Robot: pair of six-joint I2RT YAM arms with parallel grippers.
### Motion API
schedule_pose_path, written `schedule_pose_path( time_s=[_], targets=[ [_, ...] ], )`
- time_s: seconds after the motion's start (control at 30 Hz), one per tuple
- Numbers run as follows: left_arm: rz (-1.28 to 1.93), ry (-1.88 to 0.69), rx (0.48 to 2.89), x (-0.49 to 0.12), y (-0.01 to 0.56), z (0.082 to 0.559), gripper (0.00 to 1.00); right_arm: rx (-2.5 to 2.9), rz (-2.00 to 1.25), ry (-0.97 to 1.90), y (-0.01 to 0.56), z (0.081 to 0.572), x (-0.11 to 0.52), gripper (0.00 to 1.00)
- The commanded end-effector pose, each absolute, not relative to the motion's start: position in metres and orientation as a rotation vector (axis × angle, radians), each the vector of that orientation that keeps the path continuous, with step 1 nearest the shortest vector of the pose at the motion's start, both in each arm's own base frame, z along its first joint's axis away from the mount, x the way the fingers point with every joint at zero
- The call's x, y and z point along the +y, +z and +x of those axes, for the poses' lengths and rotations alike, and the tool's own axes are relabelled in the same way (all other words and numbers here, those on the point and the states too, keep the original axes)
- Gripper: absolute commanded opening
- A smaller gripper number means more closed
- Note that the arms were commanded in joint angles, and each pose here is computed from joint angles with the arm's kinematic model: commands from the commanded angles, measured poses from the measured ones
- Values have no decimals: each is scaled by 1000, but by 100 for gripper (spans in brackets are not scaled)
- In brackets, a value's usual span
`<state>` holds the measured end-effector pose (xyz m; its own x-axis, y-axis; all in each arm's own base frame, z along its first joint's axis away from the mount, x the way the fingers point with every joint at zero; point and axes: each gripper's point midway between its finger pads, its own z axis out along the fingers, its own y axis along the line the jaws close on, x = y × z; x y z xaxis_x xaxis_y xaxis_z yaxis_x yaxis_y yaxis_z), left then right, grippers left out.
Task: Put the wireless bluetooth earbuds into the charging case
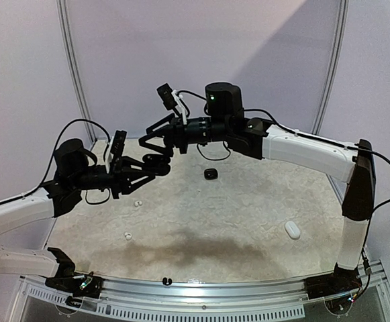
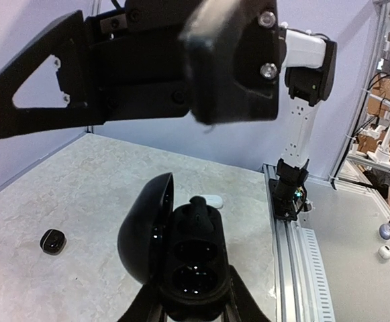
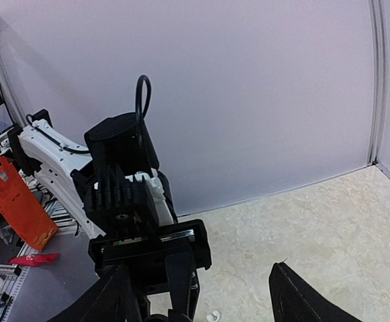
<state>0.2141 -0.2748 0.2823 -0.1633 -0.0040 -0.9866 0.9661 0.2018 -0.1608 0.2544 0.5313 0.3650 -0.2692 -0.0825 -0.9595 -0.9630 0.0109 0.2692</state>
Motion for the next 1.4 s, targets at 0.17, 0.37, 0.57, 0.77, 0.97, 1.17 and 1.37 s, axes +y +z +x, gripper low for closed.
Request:
schedule_pose_path(
  time_s=[0.17, 0.37, 0.57, 0.77, 0.97, 1.17, 1.37],
  targets=[
    [812, -1040, 1504, -241, 287, 242, 0, 1822, -829, 1040, 342, 311, 464, 59],
    [734, -977, 1502, -218, 292, 241, 0, 2162, -897, 914, 241, 266, 452, 46],
    [683, -958, 1505, -207, 289, 235, 0, 2161, -1368, 806, 150, 160, 484, 46],
    [694, -949, 1487, -206, 292, 234, 0, 1835, -1815, 740, 112, 100, 496, 51],
    [748, -937, 1457, -211, 297, 236, 0, 1284, -2214, 808, 81, 57, 499, 63],
    [761, -964, 1451, -214, 300, 234, 0, 1114, -2390, 822, 57, 51, 508, 65],
    [787, -981, 1453, -217, 297, 230, 0, 1059, -2532, 844, 39, 45, 491, 59]
  ],
)
